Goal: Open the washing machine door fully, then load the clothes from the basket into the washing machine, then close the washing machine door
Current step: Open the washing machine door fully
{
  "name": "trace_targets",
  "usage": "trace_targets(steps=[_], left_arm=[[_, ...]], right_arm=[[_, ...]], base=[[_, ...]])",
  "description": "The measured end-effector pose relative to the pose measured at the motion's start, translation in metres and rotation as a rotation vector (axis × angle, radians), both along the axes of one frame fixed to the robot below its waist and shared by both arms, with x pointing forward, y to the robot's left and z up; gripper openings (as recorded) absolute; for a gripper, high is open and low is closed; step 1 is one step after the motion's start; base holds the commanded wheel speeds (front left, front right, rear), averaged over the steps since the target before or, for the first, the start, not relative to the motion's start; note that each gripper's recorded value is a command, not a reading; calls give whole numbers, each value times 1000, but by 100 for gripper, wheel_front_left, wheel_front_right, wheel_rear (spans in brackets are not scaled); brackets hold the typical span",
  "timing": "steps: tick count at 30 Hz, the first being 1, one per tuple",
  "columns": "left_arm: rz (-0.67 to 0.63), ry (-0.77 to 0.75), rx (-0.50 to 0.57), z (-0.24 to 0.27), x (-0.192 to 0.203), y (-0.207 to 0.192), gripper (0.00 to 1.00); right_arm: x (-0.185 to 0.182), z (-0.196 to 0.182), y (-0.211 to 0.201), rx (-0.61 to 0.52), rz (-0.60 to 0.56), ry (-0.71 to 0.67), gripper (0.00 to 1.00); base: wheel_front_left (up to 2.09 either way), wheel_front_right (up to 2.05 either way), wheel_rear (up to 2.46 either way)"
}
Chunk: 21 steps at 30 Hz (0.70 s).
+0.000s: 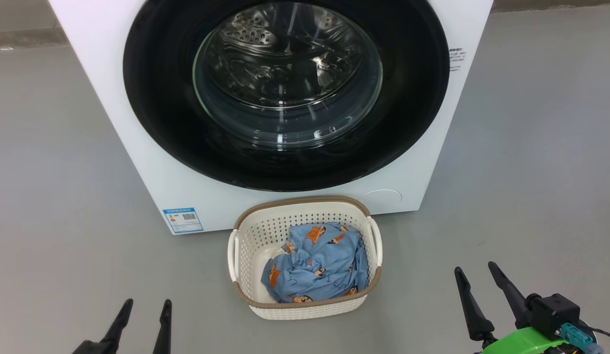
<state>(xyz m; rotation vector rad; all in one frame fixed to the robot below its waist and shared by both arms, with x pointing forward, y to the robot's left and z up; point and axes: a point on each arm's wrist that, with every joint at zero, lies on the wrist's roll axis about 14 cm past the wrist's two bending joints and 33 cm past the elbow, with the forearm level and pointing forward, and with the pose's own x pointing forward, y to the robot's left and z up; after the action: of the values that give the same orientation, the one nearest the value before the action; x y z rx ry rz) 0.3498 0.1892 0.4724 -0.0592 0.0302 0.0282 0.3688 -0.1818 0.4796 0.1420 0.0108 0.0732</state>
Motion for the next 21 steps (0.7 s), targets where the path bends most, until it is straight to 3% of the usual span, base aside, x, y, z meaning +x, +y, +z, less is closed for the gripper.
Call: trace_targets(steps=[21], left_arm=[[2,-15,-19,4,2,0,100]], right_arm=[[0,-1,0,0,-1,4,100]], base=[[106,106,-211]])
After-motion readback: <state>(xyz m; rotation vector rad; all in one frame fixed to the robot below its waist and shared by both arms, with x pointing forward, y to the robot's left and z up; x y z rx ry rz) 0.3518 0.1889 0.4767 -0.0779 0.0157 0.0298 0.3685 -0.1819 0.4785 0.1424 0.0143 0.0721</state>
